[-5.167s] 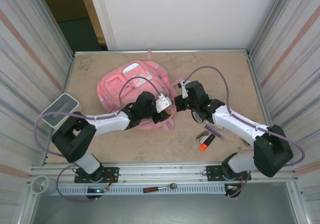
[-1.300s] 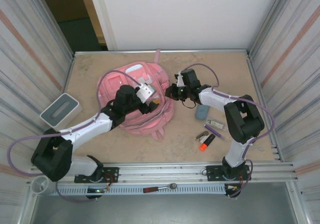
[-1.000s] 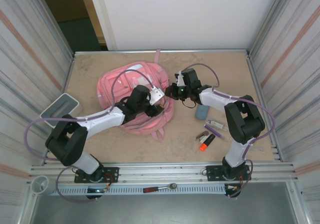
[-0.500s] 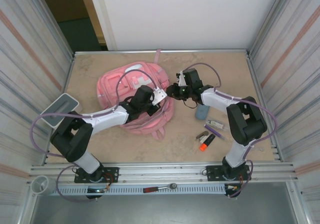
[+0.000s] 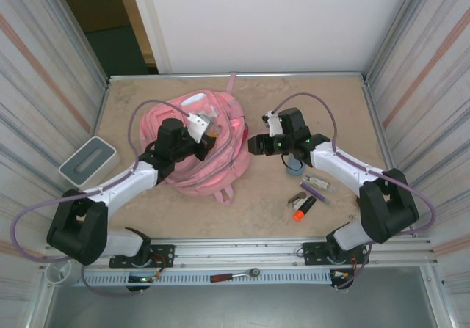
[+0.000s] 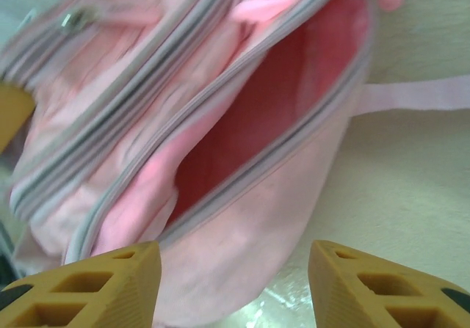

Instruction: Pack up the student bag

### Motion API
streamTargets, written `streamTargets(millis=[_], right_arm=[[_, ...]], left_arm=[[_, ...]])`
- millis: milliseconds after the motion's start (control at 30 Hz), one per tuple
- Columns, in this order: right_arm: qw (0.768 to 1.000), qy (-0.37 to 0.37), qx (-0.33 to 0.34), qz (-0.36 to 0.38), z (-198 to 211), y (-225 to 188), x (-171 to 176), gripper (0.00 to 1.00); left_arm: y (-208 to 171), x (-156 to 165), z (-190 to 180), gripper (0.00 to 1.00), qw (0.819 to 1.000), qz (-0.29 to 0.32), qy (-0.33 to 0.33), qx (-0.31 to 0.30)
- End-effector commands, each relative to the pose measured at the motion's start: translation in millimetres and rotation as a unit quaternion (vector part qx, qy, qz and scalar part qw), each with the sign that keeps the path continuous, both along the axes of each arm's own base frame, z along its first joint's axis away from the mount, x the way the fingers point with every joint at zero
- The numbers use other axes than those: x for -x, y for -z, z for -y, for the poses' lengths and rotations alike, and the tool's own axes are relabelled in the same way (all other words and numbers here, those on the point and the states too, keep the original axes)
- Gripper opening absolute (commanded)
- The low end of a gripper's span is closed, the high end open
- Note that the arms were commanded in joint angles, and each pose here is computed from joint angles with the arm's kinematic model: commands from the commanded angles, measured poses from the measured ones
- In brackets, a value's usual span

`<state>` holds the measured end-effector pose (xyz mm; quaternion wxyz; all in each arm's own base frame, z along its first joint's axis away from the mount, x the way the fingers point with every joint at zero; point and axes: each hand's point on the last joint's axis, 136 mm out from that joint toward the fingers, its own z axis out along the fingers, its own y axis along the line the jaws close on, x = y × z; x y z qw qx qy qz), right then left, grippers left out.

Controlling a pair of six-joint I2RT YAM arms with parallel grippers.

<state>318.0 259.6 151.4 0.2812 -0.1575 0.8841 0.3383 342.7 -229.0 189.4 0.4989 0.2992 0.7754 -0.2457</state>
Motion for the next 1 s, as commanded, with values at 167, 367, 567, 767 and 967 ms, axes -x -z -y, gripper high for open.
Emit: streamTargets(millis=[167, 367, 567, 767, 967], right_arm=[[0.982, -0.156, -0.013, 0.103, -46.8, -21.2, 41.4, 0.57], [0.987, -0.110, -0.053, 0.108, -52.7, -40.5, 21.4, 0.54], [0.992, -0.031, -0.105, 0.057, -47.3, -66.5, 1.8, 0.47], [0.997, 0.039, -0.064, 0.003, -54.7, -59.2, -6.9, 0.35], [0.996, 0.047, -0.074, -0.028, -69.2, -50.7, -8.6, 0.44]], left_arm=[[-99.0, 4.1, -18.5, 0.00, 0.983, 0.049, 0.028, 0.176], [-113.2, 5.2, -28.5, 0.00, 0.979, 0.053, 0.021, 0.198], [-98.4, -0.1, -30.5, 0.00, 0.983, 0.043, 0.008, 0.179], [-89.3, -3.6, -31.2, 0.00, 0.985, 0.039, 0.001, 0.168], [-90.6, -1.7, -25.9, 0.00, 0.989, 0.053, -0.001, 0.139]])
